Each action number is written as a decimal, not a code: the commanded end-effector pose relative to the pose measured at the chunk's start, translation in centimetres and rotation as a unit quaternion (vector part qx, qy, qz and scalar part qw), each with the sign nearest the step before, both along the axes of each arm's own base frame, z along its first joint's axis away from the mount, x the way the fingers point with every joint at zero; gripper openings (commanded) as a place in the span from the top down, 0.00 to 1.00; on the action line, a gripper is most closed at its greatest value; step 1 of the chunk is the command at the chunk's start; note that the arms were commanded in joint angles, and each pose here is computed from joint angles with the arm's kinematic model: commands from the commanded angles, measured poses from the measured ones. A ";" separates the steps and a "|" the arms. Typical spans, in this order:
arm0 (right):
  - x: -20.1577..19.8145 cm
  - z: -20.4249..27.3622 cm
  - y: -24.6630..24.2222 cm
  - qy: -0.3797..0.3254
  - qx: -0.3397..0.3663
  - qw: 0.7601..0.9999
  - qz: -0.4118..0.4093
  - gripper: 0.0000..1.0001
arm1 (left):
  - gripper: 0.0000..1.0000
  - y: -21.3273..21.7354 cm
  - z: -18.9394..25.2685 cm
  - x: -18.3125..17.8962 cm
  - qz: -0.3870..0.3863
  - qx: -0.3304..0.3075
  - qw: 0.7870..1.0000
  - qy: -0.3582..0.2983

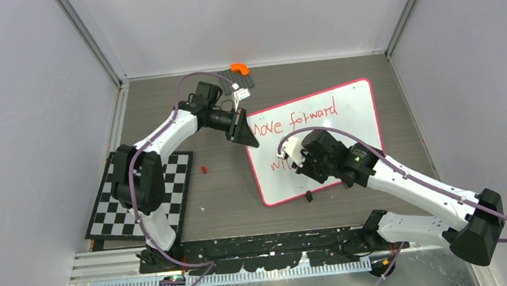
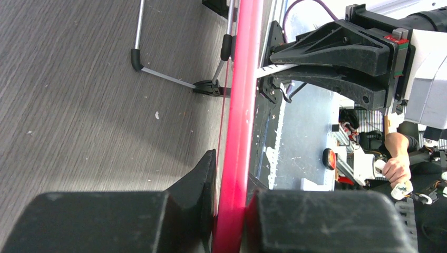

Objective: Write a sentence on the whiteboard

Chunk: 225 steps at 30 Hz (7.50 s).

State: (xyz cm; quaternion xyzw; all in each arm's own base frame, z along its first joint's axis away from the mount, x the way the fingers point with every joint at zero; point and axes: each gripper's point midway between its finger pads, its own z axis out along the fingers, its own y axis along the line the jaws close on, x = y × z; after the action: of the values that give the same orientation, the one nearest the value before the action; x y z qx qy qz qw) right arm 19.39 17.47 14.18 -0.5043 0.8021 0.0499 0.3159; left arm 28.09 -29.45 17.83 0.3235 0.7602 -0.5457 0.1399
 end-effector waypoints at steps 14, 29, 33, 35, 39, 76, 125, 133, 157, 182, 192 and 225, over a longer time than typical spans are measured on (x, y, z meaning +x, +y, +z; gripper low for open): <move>4.4 5.1 0.9 -0.115 0.052 0.990 -0.058 1.00 | 1.00 -0.6 -0.6 0.3 0.009 0.022 1.000 0.009; 5.0 4.4 -1.3 -0.114 0.033 0.988 -0.098 1.00 | 1.00 -0.6 -0.8 0.3 0.007 0.023 1.000 0.009; 3.8 2.9 -1.4 -0.082 0.017 0.993 -0.078 1.00 | 1.00 -0.6 -0.8 0.3 0.007 0.023 1.000 0.008; 3.1 1.9 -1.7 -0.064 -0.001 0.996 -0.066 1.00 | 1.00 -0.6 -0.8 0.4 0.007 0.023 1.000 0.009; 2.0 0.8 -2.0 -0.036 -0.018 0.998 -0.046 1.00 | 1.00 -0.6 -0.9 0.3 0.007 0.024 1.000 0.010; 1.6 5.9 -2.8 0.072 0.139 0.984 -0.087 1.00 | 0.64 -0.7 -0.4 -0.7 -0.025 0.010 0.999 -0.018; 4.8 6.9 -6.3 -0.002 0.194 0.959 -0.207 1.00 | 1.00 2.4 -1.6 2.6 0.056 0.120 0.988 -0.080; 5.6 6.4 -6.9 -0.012 0.180 0.958 -0.222 1.00 | 1.00 2.0 -1.6 2.5 0.050 0.111 0.990 -0.070; 5.4 3.6 -6.4 0.022 0.149 0.969 -0.197 1.00 | 1.00 1.7 -2.0 2.4 0.042 0.108 0.991 -0.061; 1.8 -1.0 -6.8 0.113 0.077 0.978 -0.161 1.00 | 1.00 1.6 -2.6 2.4 0.039 0.108 0.992 -0.056; 2.6 3.0 -4.8 0.077 0.144 0.976 -0.141 1.00 | 1.00 1.6 -2.6 2.3 0.037 0.107 0.992 -0.053; 4.0 4.2 -7.4 0.034 0.126 0.969 -0.208 1.00 | 1.00 1.5 -2.9 2.3 0.036 0.110 0.992 -0.048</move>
State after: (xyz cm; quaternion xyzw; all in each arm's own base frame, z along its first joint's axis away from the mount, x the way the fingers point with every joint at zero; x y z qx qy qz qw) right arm 22.59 9.81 15.72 -0.2761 0.9066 0.0957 0.3043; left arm 28.35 -29.37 17.19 0.3542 0.7726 -0.5049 0.1508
